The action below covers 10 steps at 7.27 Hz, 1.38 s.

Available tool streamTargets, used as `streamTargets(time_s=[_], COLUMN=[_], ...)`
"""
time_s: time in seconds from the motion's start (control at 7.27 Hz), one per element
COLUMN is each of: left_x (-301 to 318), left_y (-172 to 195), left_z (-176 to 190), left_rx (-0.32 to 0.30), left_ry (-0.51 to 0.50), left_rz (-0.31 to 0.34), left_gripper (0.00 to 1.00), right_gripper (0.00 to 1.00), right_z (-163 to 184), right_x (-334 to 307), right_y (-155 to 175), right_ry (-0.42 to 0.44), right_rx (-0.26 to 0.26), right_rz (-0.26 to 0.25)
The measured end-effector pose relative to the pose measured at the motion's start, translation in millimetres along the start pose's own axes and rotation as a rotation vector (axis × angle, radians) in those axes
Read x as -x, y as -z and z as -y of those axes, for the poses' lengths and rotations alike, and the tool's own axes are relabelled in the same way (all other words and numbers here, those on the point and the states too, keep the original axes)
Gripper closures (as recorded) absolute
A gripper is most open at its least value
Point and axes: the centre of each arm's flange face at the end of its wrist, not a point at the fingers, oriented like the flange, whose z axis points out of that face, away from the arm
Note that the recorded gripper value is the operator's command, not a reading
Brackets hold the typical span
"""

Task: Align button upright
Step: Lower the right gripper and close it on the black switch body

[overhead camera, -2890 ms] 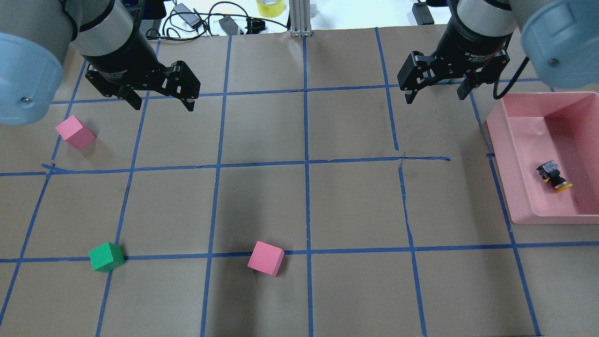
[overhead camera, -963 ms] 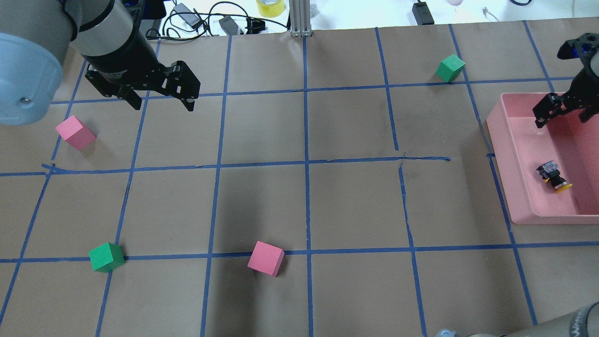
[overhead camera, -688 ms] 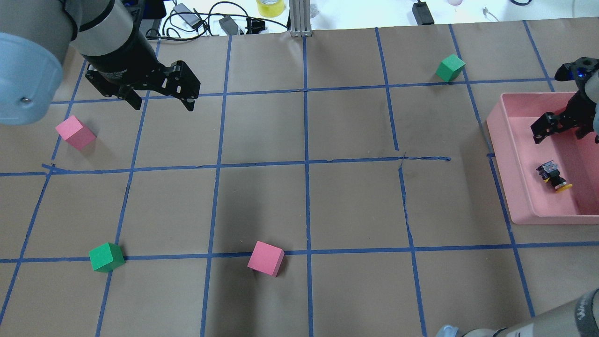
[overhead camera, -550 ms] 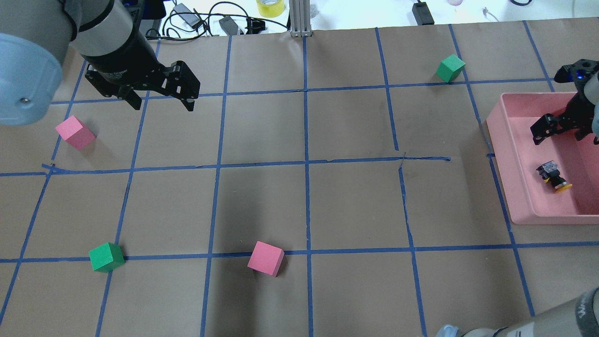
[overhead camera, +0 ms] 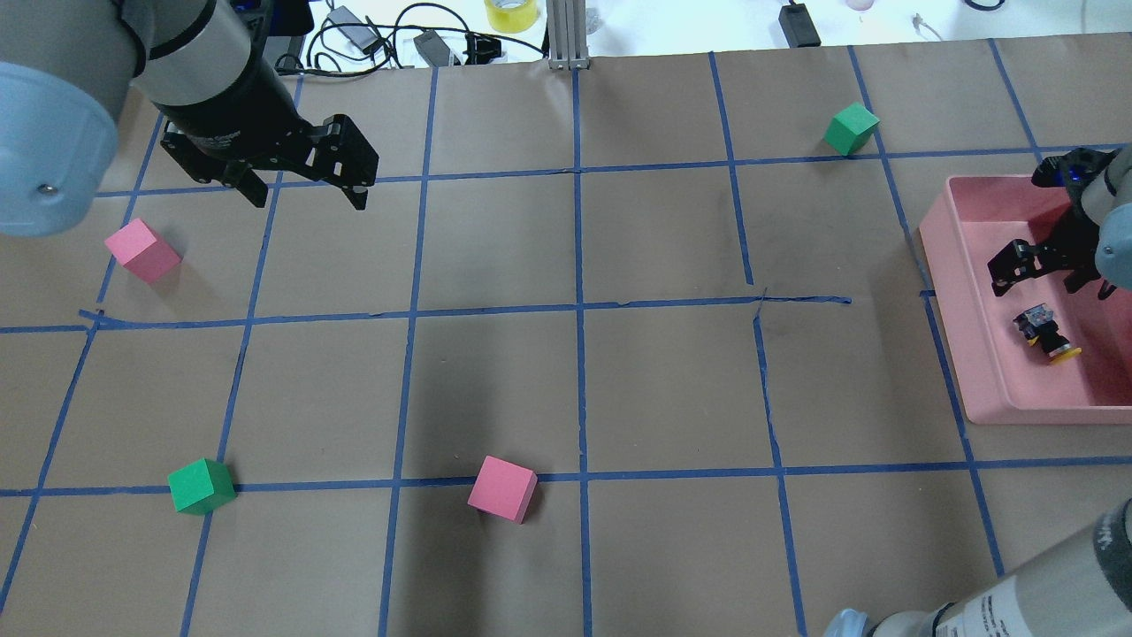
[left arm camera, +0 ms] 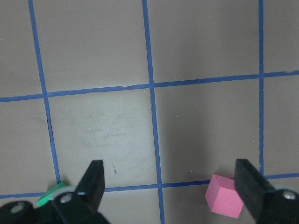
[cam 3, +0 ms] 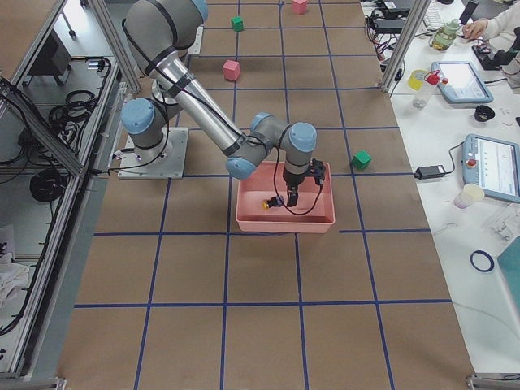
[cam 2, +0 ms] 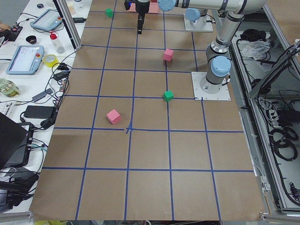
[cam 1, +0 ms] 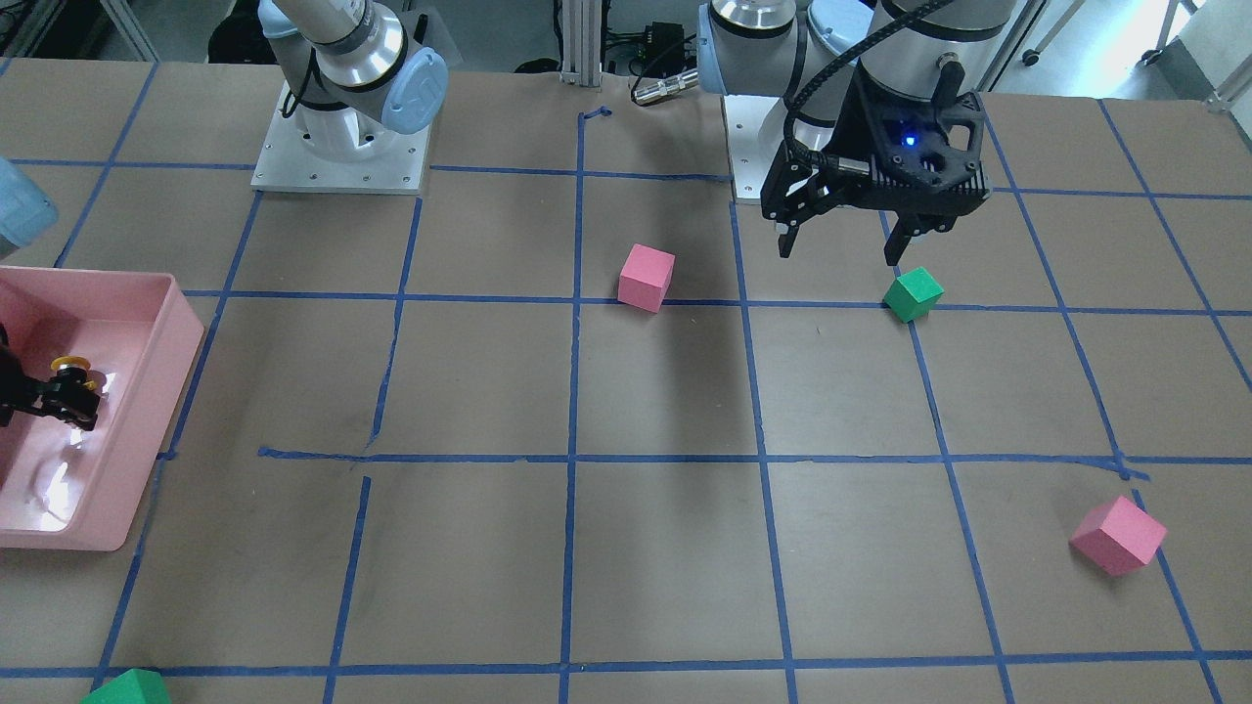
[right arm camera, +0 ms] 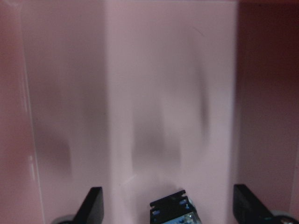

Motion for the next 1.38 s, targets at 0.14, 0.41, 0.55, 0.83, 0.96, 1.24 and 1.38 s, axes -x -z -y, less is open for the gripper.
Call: streamTargets(time_s=[0.14, 0.41, 0.55, 0.83, 0.96, 1.24, 1.38], left_x=[0.1, 0.7, 0.7, 0.8, 0.7, 0.6, 0.6], left_y=[0.4, 0.6, 0.6, 0.6, 0.7, 0.7, 0.7], left_z=[-0.2, -0.2, -0.2, -0.2, -0.2, -0.2, -0.2], left_rx=[-0.001, -0.001, -0.001, -0.001, -0.001, -0.001, -0.001], left_ry=[0.0, 0.001, 0.001, 0.002, 0.002, 0.002, 0.002], left_rz=[0.0, 0.001, 0.001, 0.0, 0.0, -0.001, -0.001], left_gripper=[0.0, 0.0, 0.0, 0.0, 0.0, 0.0, 0.0], right_gripper=[0.04, 0.66, 0.98, 1.0, 1.0, 1.0, 1.0], right_z=[1.8, 4.8, 4.6, 3.1, 3.6, 2.5, -1.3], right_x=[-0.8, -1.8, -1.7, -1.5, -2.3, -3.7, -1.5], right_y=[-6.4, -18.6, -21.8, -24.0, -21.8, 0.9, 21.7], right_ry=[-0.008, -0.011, -0.012, -0.015, -0.017, -0.019, -0.018], right_rx=[0.001, 0.004, 0.009, 0.021, 0.021, -0.002, -0.008], right_rz=[0.0, -0.001, -0.002, -0.006, -0.008, -0.02, -0.017])
